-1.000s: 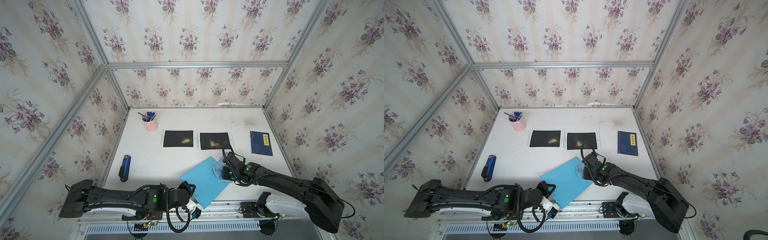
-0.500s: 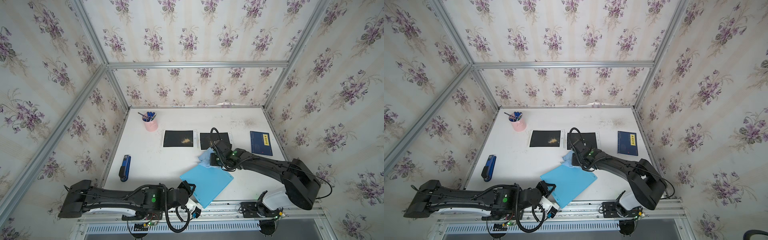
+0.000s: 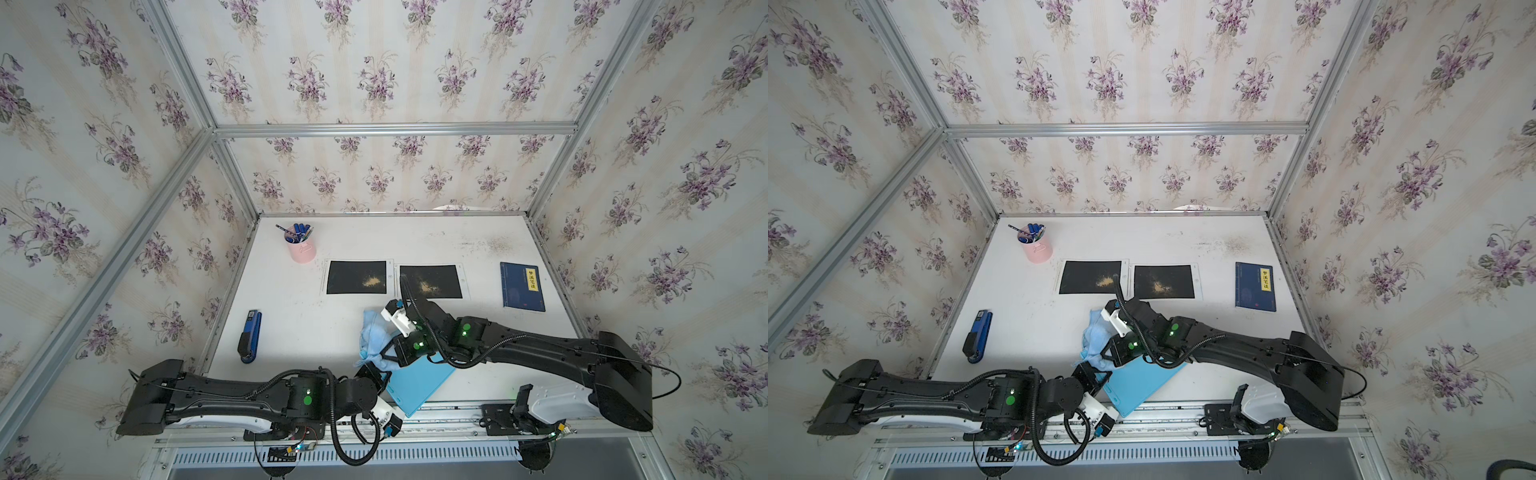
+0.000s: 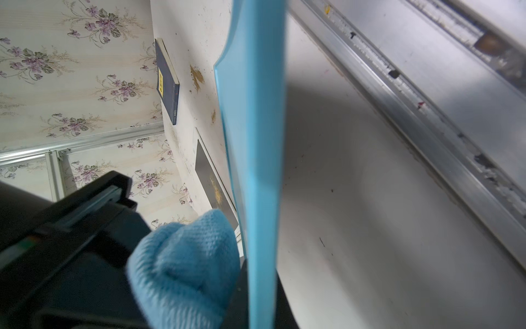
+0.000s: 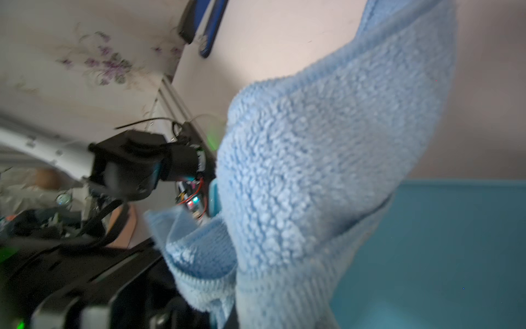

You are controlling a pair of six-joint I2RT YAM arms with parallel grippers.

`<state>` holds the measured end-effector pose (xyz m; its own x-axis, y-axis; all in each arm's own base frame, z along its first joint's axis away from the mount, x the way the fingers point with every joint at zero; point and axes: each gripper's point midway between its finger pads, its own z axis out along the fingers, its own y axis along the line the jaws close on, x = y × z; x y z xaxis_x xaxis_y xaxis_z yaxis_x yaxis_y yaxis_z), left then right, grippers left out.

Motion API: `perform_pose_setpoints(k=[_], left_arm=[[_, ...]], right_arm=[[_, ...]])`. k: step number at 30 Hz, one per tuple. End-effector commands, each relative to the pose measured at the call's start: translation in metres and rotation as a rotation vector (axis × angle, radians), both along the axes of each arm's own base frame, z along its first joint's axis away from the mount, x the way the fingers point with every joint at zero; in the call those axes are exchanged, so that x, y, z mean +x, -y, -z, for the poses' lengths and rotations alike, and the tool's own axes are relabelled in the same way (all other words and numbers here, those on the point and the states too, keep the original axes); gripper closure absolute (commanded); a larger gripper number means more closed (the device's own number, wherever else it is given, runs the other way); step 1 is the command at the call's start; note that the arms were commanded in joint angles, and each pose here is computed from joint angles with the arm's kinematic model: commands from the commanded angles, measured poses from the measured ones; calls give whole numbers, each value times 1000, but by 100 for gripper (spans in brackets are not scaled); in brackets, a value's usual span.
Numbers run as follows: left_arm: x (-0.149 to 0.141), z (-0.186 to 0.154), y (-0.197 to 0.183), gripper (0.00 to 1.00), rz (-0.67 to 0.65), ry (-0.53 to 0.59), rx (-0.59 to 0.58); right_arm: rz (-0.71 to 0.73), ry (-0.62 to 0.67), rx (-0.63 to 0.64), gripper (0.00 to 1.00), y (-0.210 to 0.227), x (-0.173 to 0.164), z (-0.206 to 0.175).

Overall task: Wipe the drawing tablet
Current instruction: Wipe the dirt from the drawing tablet.

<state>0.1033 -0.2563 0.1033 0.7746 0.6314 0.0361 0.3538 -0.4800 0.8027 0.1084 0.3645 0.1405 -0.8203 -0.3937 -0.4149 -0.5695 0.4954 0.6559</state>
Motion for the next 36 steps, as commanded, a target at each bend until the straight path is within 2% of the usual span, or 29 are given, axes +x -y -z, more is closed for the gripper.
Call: perform_pose_setpoints(k=[1, 7, 12, 15, 17, 21, 24, 26, 31, 33, 36], left_arm=[[-3, 9, -6, 100, 18, -9, 54], [-3, 9, -6, 100, 18, -7, 55], [-2, 9, -7, 100, 14, -3, 59], [-2, 9, -7, 100, 12, -1, 61], [-2, 9, -7, 100, 11, -1, 62], [-2, 9, -7, 100, 13, -1, 65], [-2, 9, -7, 100, 12, -2, 70], [-2, 9, -7, 100, 8, -2, 70], [-2, 9, -7, 100, 8, 0, 73], [-3, 10, -6, 100, 11, -1, 75], [-3, 10, -6, 100, 12, 0, 77]], right_arm=[[-32, -22, 43, 100, -1, -13, -9], [199, -38, -236, 100, 51, 26, 55], [470, -85, -426, 100, 130, 64, 107], [634, -132, -505, 100, 183, 76, 124], [684, -142, -516, 100, 203, 76, 125], [629, -158, -486, 100, 207, 57, 124], [494, -239, -361, 100, 184, 28, 121], [398, -259, -248, 100, 161, 8, 107], [167, -174, -22, 100, 107, -35, 39], [110, -156, 12, 100, 94, -47, 21], [63, -146, -7, 100, 83, -55, 13]])
